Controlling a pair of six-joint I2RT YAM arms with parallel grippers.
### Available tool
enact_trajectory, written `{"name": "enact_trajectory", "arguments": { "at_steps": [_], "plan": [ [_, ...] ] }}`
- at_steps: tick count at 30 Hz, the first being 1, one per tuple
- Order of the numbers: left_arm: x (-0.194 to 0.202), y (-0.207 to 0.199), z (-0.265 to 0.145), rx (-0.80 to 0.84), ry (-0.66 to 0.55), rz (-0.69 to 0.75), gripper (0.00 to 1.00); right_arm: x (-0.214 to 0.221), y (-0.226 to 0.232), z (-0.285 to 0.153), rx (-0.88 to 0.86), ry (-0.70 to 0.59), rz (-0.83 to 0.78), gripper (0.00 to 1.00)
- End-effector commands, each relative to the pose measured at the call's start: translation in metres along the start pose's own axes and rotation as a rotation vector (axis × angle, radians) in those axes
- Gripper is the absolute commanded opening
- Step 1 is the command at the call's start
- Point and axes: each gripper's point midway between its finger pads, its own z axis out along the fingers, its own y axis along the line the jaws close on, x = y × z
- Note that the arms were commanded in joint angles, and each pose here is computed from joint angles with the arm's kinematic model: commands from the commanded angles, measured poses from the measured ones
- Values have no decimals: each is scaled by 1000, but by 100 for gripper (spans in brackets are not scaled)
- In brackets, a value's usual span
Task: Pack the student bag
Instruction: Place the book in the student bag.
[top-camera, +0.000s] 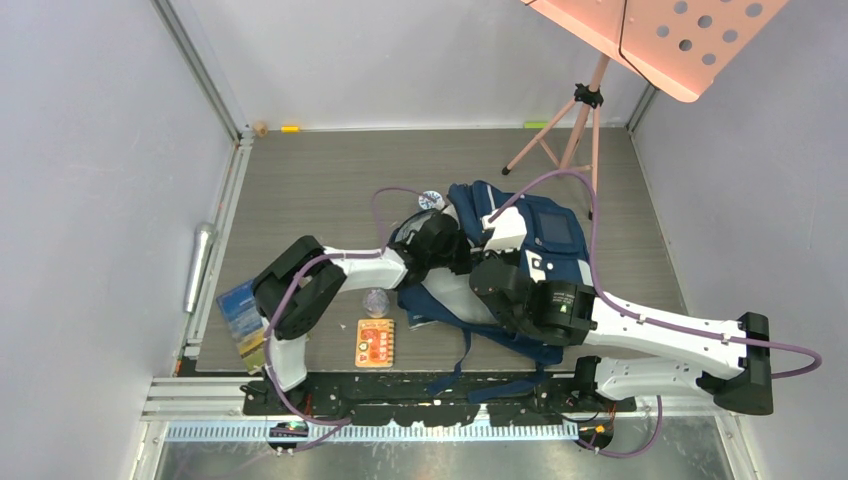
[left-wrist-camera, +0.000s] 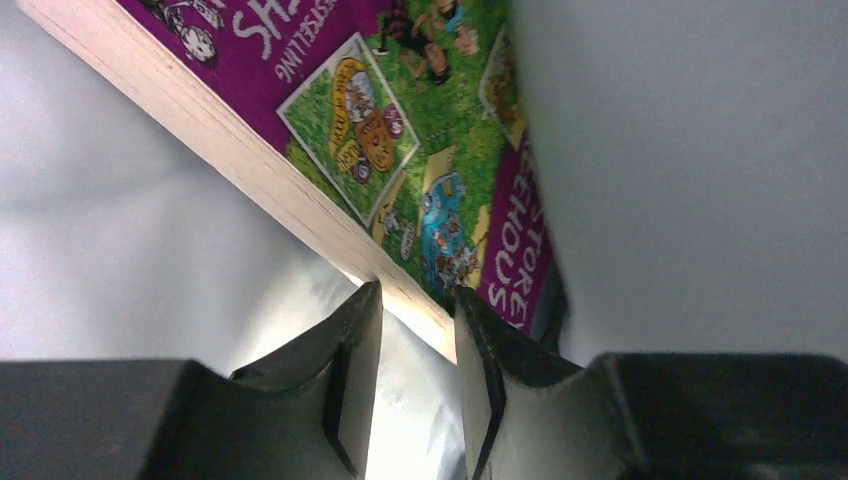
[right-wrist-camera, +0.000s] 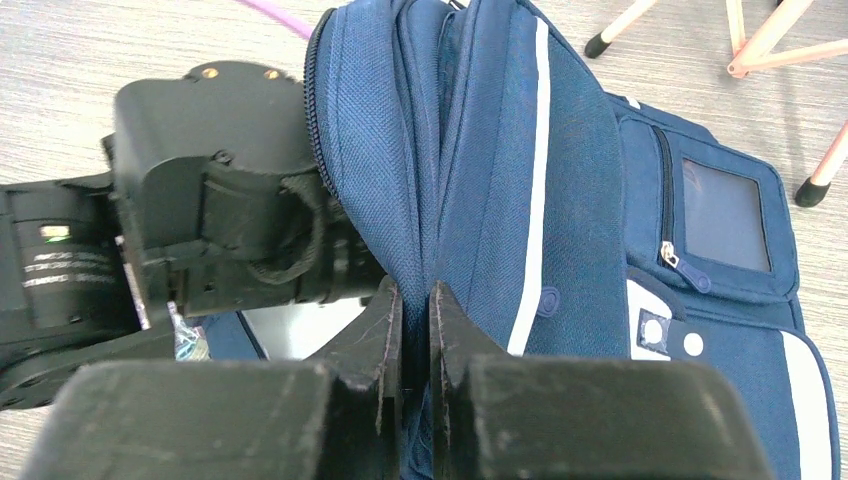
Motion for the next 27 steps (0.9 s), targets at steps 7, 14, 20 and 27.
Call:
{"name": "enact_trajectory", "arguments": {
  "at_steps": [7,14,20,27],
  "plan": [
    [-33,-63,23,202,-101,196,33,-34,-10,-3,62,-108,90,1],
    [-45,-74,-20,202,-181,302,47,-37,-17,-6,75,-122,105,0],
    [-44,-69,-76,140,-202,394,72,-40,-20,-7,83,-131,113,0],
    [-39,-30,-145,-67,-176,475,93,-39,-19,-6,88,-130,109,0]
  ]
}}
